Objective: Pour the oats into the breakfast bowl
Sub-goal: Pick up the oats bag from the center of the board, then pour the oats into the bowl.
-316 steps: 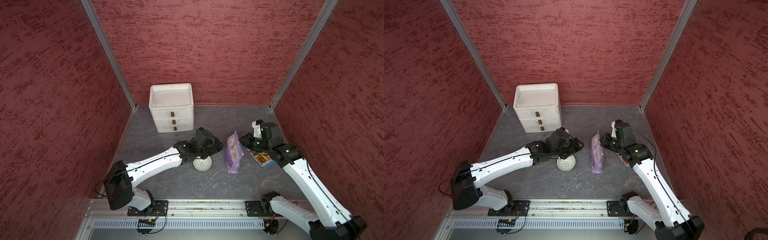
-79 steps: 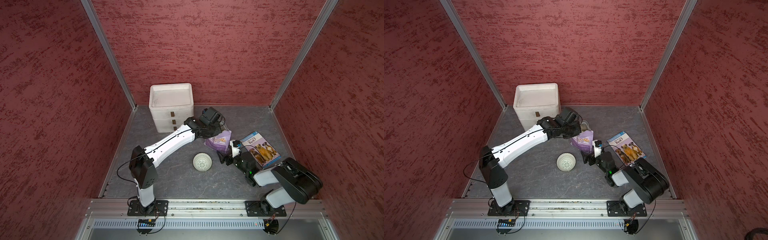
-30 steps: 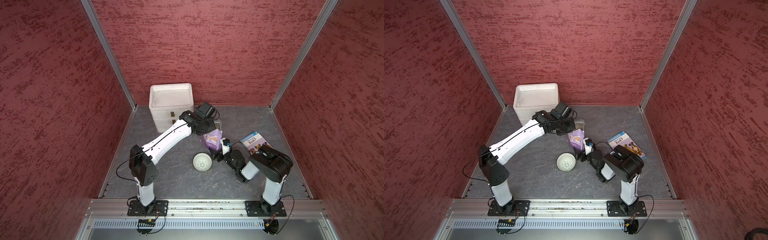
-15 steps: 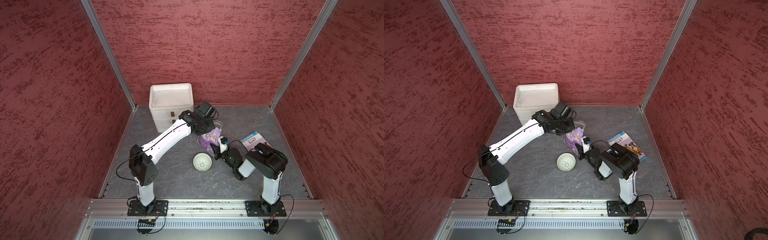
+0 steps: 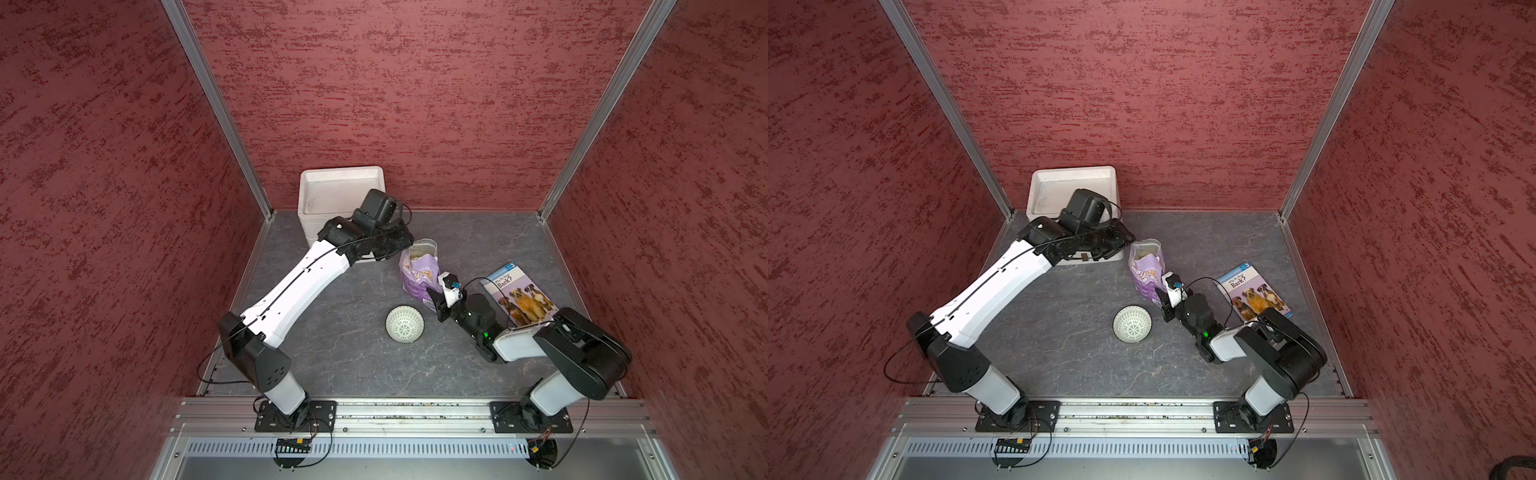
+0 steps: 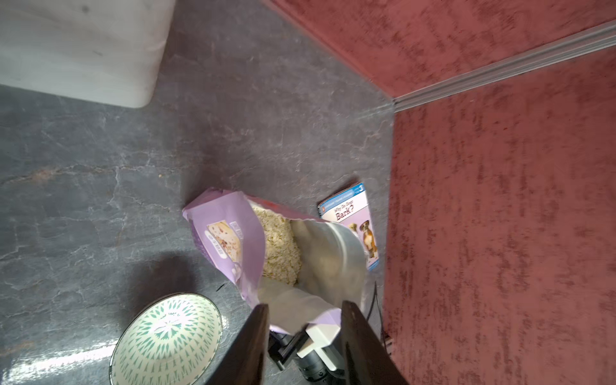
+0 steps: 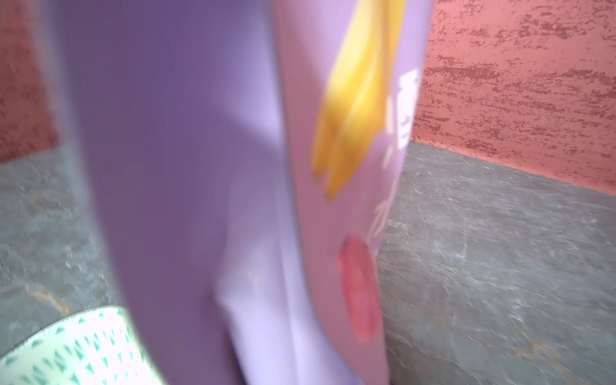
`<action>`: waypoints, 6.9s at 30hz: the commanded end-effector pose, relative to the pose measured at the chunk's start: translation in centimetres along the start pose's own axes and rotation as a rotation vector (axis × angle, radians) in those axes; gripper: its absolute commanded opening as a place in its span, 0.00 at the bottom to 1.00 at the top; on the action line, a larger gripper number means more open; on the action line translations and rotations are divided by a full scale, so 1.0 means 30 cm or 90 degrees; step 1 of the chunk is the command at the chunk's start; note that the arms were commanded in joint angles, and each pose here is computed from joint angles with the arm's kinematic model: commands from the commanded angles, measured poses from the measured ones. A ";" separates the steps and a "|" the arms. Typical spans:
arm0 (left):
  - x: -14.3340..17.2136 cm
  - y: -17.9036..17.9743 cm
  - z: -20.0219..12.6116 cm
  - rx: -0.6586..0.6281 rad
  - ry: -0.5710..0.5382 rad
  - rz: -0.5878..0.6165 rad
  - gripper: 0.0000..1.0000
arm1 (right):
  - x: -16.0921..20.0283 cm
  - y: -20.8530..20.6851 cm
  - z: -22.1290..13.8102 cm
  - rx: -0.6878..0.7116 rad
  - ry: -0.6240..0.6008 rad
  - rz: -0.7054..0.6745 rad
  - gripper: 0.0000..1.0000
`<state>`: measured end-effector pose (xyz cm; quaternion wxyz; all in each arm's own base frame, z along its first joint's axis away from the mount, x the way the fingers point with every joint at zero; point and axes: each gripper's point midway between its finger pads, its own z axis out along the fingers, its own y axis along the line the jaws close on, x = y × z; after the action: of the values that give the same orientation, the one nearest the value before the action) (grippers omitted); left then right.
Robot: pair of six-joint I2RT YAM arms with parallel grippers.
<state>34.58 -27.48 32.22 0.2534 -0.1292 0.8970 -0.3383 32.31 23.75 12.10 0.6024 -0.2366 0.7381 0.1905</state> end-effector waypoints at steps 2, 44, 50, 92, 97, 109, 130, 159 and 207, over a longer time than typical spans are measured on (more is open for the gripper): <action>-0.035 -0.066 -0.094 0.078 -0.029 0.011 0.53 | -0.220 -0.012 -0.008 0.024 -0.050 -0.078 0.00; 0.233 0.358 -0.054 0.040 -0.038 -0.100 0.65 | -0.328 -0.020 -0.431 0.042 0.225 -0.617 0.00; 0.278 0.371 -0.001 0.020 -0.022 -0.103 0.66 | -0.269 -0.022 -0.433 0.046 0.235 -0.676 0.00; 0.415 0.419 0.153 0.015 0.030 -0.184 0.65 | -0.325 -0.025 -0.321 0.167 0.151 -0.917 0.00; 0.421 0.421 0.166 0.023 0.035 -0.191 0.65 | -0.332 -0.018 -0.306 0.171 0.149 -0.936 0.00; 0.457 0.432 0.208 0.019 0.067 -0.199 0.63 | -0.309 -0.022 -0.305 0.165 0.164 -0.984 0.00; 0.473 0.460 0.223 0.001 0.075 -0.203 0.58 | -0.330 0.000 -0.266 0.181 0.171 -1.058 0.00; 0.476 0.451 0.221 0.003 0.079 -0.205 0.55 | -0.391 0.024 -0.265 0.210 0.149 -1.113 0.00; 0.450 0.431 0.171 0.019 0.057 -0.207 0.54 | -0.397 0.052 -0.288 0.214 0.136 -1.136 0.00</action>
<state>25.26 -26.62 15.04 0.1472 -0.2506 0.8705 -0.3972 25.74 21.72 18.29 0.3880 -0.7445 0.3085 -0.4473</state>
